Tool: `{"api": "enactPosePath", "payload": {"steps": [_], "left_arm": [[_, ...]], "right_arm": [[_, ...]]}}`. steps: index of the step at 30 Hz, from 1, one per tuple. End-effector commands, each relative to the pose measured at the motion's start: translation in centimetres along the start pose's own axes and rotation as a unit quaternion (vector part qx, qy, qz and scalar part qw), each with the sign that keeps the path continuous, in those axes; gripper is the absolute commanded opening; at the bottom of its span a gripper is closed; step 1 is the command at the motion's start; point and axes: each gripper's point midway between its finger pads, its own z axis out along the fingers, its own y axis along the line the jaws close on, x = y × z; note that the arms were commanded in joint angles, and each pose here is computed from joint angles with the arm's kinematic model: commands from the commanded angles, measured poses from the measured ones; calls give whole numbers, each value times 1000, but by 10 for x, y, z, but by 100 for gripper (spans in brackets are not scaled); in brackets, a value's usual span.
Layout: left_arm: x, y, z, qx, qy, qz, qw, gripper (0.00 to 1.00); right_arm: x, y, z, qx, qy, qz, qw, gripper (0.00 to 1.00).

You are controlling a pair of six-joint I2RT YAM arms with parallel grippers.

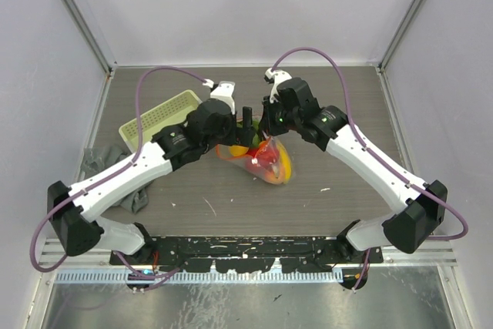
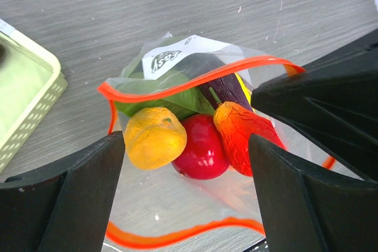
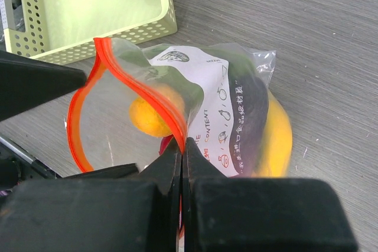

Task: Place the food in the zip-top bag and seal the zipper
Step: Place the fake fruit in the zipper food storage bag.

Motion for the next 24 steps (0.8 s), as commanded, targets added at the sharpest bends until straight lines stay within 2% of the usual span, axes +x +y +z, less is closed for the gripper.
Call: {"api": "enactPosePath", "payload": {"steps": [1, 5, 13, 24], "left_arm": [[-31, 15, -29, -22, -59, -4, 998, 92], [-37, 39, -33, -51, -69, -17, 996, 96], [-44, 102, -32, -96, -61, -100, 989, 97], [-25, 186, 20, -153, -13, -220, 963, 98]], "right_arm": [[-24, 8, -11, -19, -50, -1, 999, 0], [-25, 8, -11, -18, -51, -2, 999, 0], [-26, 5, -16, -9, -57, -3, 998, 0], [-27, 1, -17, 0, -62, -9, 998, 0]]}}
